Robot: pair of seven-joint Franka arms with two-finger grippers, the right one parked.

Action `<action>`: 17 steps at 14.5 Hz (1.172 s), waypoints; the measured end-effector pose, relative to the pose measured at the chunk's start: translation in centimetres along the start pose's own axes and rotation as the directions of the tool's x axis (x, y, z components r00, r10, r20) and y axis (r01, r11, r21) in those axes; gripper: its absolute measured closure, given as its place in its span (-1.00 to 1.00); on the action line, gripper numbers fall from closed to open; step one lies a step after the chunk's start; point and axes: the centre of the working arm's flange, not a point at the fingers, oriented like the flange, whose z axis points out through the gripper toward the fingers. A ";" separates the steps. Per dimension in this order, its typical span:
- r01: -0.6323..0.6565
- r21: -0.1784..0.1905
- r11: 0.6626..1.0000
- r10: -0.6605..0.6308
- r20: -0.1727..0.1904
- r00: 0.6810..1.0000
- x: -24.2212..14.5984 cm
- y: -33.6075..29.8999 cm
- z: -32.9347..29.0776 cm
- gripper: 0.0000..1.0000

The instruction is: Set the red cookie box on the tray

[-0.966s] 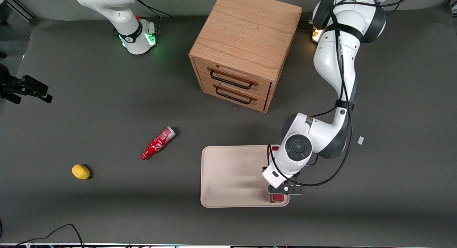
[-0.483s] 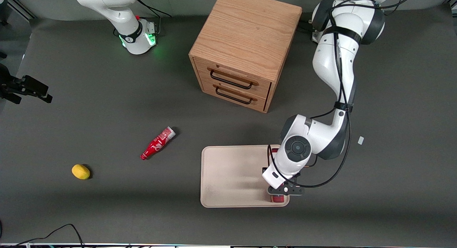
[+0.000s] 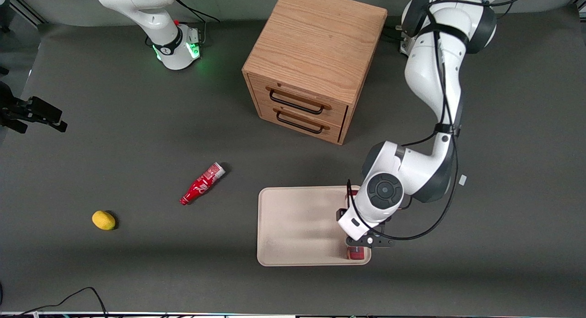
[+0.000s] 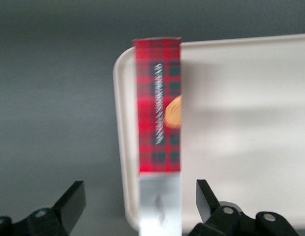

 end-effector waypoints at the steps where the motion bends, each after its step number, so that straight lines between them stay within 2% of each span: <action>1: -0.019 0.005 1.000 0.019 0.018 1.000 -0.2 -1.4 -3.0 -1.00; 3: -0.024 -0.011 1.000 0.025 0.031 0.999 -0.4 -6.1 -9.4 -1.00; 5: -0.032 -0.021 0.999 0.033 0.024 0.999 -1.4 -11.2 -13.8 -1.00; 11: -0.083 -0.016 0.996 0.083 0.043 0.996 -9.4 -26.9 -18.1 -1.00; 12: -0.097 -0.007 0.995 0.097 0.048 0.994 -10.9 -29.2 -18.7 -1.00; 15: -0.130 0.055 0.990 0.126 0.062 0.990 -13.5 -32.9 -21.3 -1.00; 17: -0.136 0.060 0.989 0.133 0.057 0.989 -14.3 -34.8 -22.5 -1.00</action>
